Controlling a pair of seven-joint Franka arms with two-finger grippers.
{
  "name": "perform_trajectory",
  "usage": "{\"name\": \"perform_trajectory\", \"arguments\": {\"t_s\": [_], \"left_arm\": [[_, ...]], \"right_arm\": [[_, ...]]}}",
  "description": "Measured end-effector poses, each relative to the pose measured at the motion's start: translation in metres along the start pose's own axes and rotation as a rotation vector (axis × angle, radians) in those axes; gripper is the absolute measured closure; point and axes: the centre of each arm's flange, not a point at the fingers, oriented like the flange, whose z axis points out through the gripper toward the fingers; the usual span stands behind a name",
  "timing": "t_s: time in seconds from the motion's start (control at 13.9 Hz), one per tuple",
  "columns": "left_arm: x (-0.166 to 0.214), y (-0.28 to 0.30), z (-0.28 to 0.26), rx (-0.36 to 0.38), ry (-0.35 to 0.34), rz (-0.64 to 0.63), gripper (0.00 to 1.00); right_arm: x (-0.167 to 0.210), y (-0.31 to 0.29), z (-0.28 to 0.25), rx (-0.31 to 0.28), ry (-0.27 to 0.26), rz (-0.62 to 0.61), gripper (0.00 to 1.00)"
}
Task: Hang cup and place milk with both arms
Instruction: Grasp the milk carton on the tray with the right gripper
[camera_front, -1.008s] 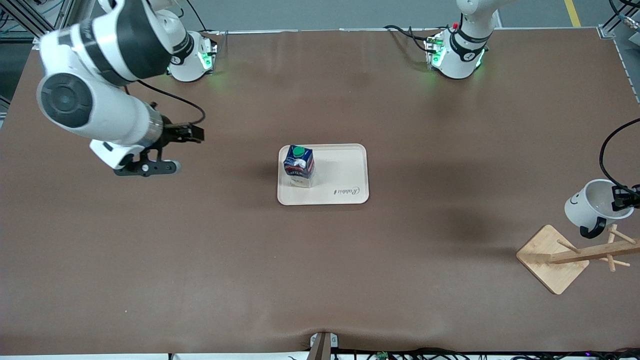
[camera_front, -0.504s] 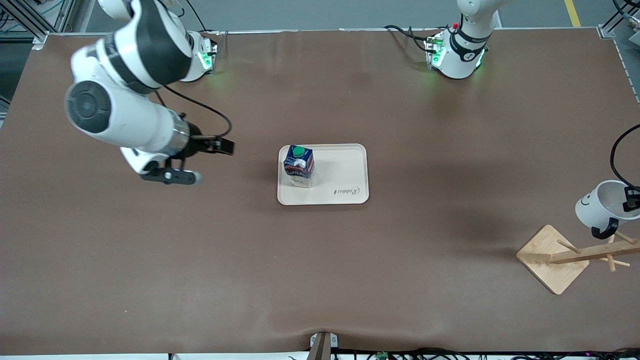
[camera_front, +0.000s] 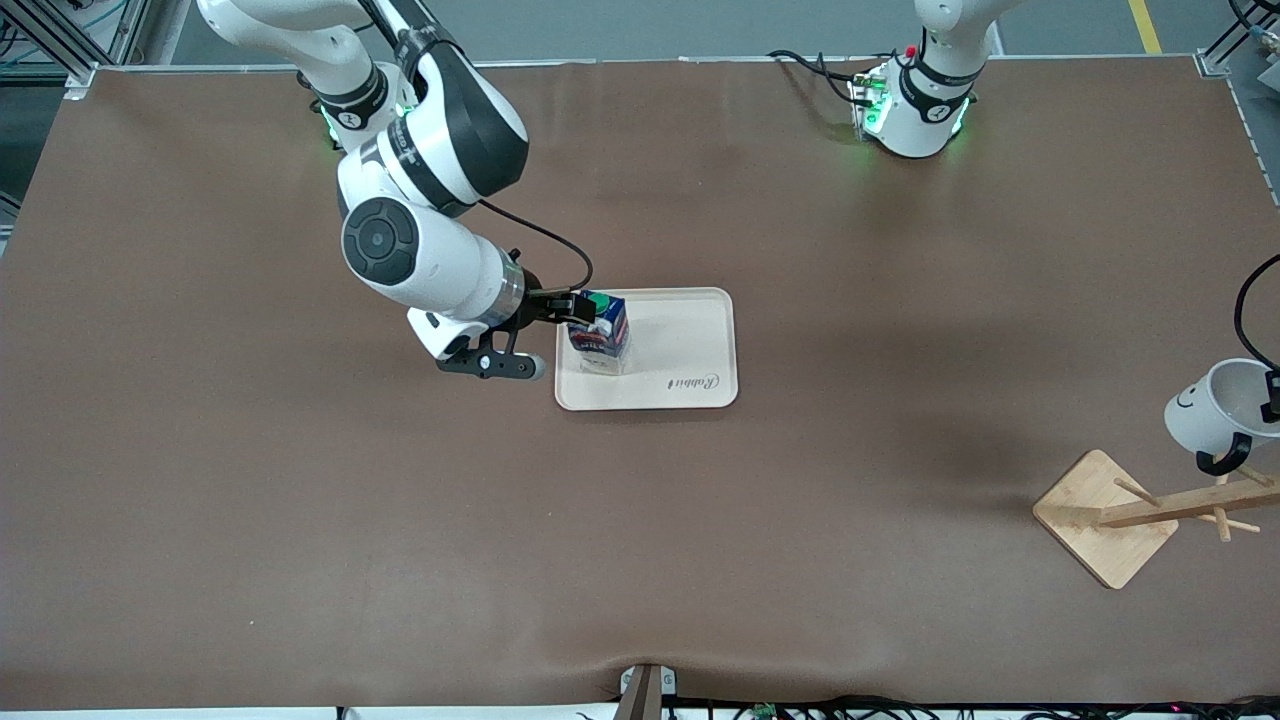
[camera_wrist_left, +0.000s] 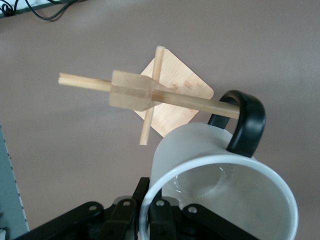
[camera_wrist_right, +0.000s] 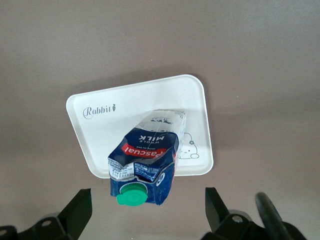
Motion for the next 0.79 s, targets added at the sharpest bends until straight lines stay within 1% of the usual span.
{"name": "perform_trajectory", "arguments": {"t_s": [0.14, 0.36, 0.5, 0.65, 0.72, 0.79], "left_arm": [[0.003, -0.002, 0.004, 0.000, 0.011, 0.015, 0.94], [0.006, -0.004, 0.009, -0.003, 0.017, 0.017, 0.94], [0.008, -0.006, 0.009, 0.001, 0.030, 0.020, 0.94], [0.008, -0.008, 0.010, 0.001, 0.030, 0.028, 0.94], [0.008, -0.008, 0.010, 0.001, 0.031, 0.029, 0.89], [0.008, -0.008, 0.009, 0.002, 0.031, 0.029, 0.80]], "right_arm": [[-0.002, -0.004, 0.011, 0.001, 0.008, 0.002, 0.00], [-0.009, -0.009, 0.020, -0.012, -0.006, 0.018, 0.00], [-0.022, -0.020, 0.028, -0.024, -0.017, 0.062, 0.00], [-0.036, -0.035, 0.039, -0.030, -0.017, 0.073, 0.00], [-0.039, -0.039, 0.046, -0.033, -0.016, 0.074, 0.00], [-0.041, -0.039, 0.055, -0.043, -0.017, 0.074, 0.00]]}}
